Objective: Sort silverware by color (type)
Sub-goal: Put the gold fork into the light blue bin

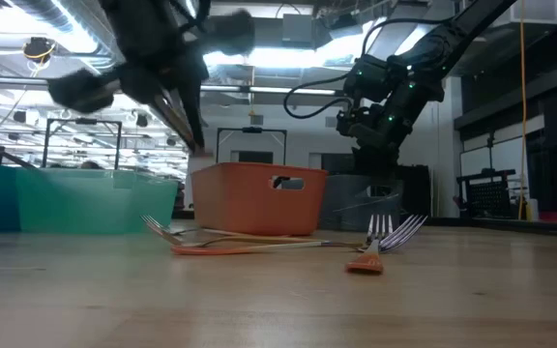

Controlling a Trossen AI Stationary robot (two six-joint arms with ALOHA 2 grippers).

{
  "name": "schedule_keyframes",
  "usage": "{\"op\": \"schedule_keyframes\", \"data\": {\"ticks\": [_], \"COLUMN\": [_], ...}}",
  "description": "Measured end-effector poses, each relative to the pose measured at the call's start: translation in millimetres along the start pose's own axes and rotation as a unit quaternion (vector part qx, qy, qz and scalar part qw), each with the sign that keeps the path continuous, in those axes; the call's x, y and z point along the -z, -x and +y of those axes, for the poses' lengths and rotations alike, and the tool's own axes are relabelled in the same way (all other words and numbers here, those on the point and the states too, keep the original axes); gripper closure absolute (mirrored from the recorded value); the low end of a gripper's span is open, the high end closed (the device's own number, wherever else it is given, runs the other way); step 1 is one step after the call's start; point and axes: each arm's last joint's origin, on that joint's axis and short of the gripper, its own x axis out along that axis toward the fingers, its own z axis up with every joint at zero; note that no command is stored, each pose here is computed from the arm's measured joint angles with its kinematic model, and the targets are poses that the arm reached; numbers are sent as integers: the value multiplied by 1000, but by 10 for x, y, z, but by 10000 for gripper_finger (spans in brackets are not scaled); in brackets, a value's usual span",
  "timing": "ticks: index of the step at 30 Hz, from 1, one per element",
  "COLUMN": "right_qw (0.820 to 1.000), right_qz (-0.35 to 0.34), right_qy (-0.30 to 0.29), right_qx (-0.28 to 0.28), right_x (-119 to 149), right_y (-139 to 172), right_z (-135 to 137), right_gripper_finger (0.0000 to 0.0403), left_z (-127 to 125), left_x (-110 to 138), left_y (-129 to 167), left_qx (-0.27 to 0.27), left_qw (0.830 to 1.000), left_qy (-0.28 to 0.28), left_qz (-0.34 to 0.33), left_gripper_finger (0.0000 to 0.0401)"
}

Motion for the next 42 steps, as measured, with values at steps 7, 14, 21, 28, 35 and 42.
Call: {"op": "schedule_keyframes", "data": {"ticks": [7,14,21,28,35,42], "right_qw": [1000,1000,1000,1000,1000,1000], "right_qz": [-4,-4,-6,-7,-7,-7], "right_qy": [0,0,1,1,1,1], "right_qx": [0,0,0,0,0,0], "right_x": [-8,-8,-12,-13,-14,-14], "right_y": [0,0,0,0,0,0], "right_z": [-1,-1,0,0,0,0], "right_gripper_finger": [357,357,357,357,357,357], "left_z": [-69,-38,157,299,300,297], "left_x": [-283,-695,-1071,-1319,-1445,-1451], "left_y": [408,697,795,761,697,531], "left_qx": [48,48,-48,-139,-156,-195], "left_qw": [991,986,986,971,960,949], "left_qy": [-128,-155,-157,-193,-230,-243], "left_qz": [-7,-39,-13,17,20,39], "left_gripper_finger": [390,390,390,390,390,390]}}
